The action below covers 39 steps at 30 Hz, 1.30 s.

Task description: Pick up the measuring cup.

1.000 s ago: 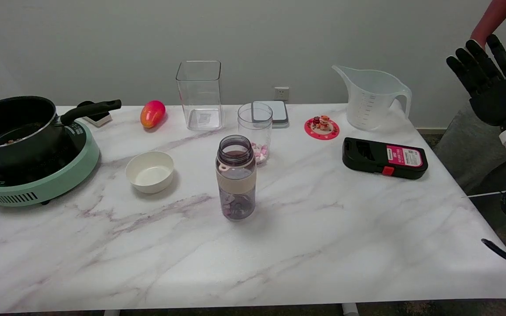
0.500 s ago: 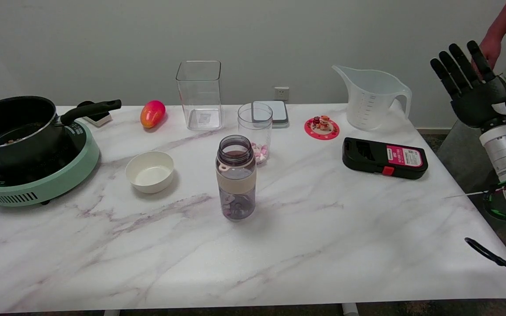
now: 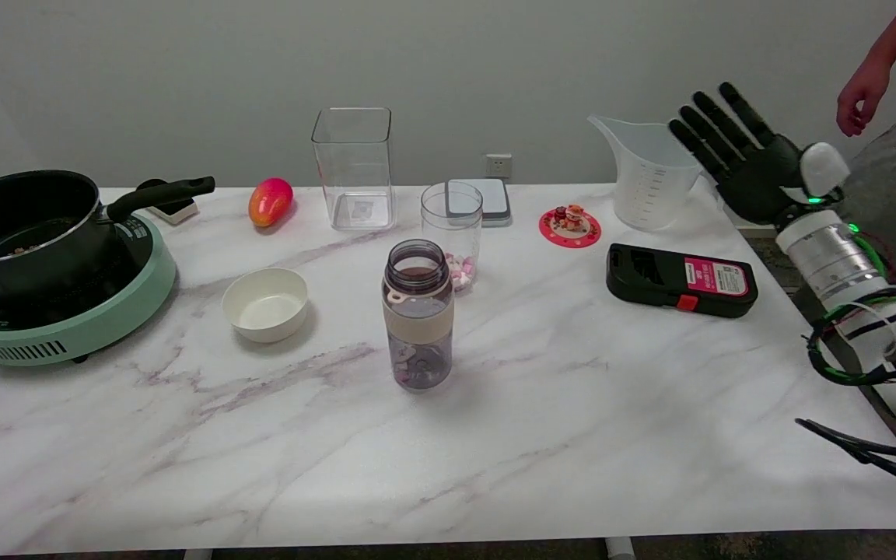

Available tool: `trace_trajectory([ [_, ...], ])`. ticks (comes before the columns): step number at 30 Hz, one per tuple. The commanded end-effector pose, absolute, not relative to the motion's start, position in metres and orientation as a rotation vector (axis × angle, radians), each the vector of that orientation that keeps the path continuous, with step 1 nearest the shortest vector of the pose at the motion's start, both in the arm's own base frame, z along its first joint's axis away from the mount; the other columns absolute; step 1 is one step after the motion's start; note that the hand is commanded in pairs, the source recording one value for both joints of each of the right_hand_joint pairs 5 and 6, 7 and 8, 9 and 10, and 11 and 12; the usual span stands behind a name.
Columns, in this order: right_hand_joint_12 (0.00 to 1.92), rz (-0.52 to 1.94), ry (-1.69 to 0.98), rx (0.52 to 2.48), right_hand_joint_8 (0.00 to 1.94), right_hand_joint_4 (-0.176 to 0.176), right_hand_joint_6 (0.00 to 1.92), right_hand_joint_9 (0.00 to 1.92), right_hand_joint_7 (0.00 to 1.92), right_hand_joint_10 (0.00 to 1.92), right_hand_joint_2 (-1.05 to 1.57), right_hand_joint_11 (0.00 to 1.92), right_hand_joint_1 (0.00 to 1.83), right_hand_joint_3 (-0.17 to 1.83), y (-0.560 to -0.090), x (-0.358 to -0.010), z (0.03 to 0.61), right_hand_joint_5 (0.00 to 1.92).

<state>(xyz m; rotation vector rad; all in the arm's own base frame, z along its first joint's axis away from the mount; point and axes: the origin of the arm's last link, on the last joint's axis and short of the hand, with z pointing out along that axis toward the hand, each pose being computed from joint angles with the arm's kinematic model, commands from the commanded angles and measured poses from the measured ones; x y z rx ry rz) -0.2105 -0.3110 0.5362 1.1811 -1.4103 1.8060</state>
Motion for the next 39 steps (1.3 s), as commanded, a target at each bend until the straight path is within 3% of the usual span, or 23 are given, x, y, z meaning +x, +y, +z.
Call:
trace_trajectory([
  [1, 0.46, 1.175, -1.267, 1.567, 0.33, 0.0, 0.0, 0.4, 0.33, 0.4, -0.71, 0.46, 1.22, 1.07, -0.382, -0.205, 0.446, 0.0],
  [7, 0.46, 0.97, -1.163, 1.607, 0.35, 0.0, 0.0, 0.41, 0.35, 0.41, -0.89, 0.46, 1.2, 1.08, -0.396, -0.221, 0.422, 0.0],
  [12, 0.42, 0.958, -1.176, 1.556, 0.36, 0.0, 0.01, 0.39, 0.36, 0.39, -0.95, 0.42, 1.19, 1.05, -0.398, -0.243, 0.417, 0.01],
  [21, 0.47, 0.949, -1.179, 1.479, 0.43, 0.0, 0.1, 0.44, 0.43, 0.44, -0.87, 0.47, 1.17, 0.97, -0.397, -0.279, 0.406, 0.1],
  [34, 0.47, 0.958, -1.151, 1.405, 0.44, 0.0, 0.12, 0.43, 0.44, 0.43, -0.87, 0.47, 1.15, 1.0, -0.428, -0.298, 0.386, 0.12],
  [39, 0.46, 0.933, -1.063, 1.434, 0.45, 0.0, 0.13, 0.44, 0.45, 0.44, -0.85, 0.46, 1.15, 0.86, -0.437, -0.297, 0.375, 0.13],
])
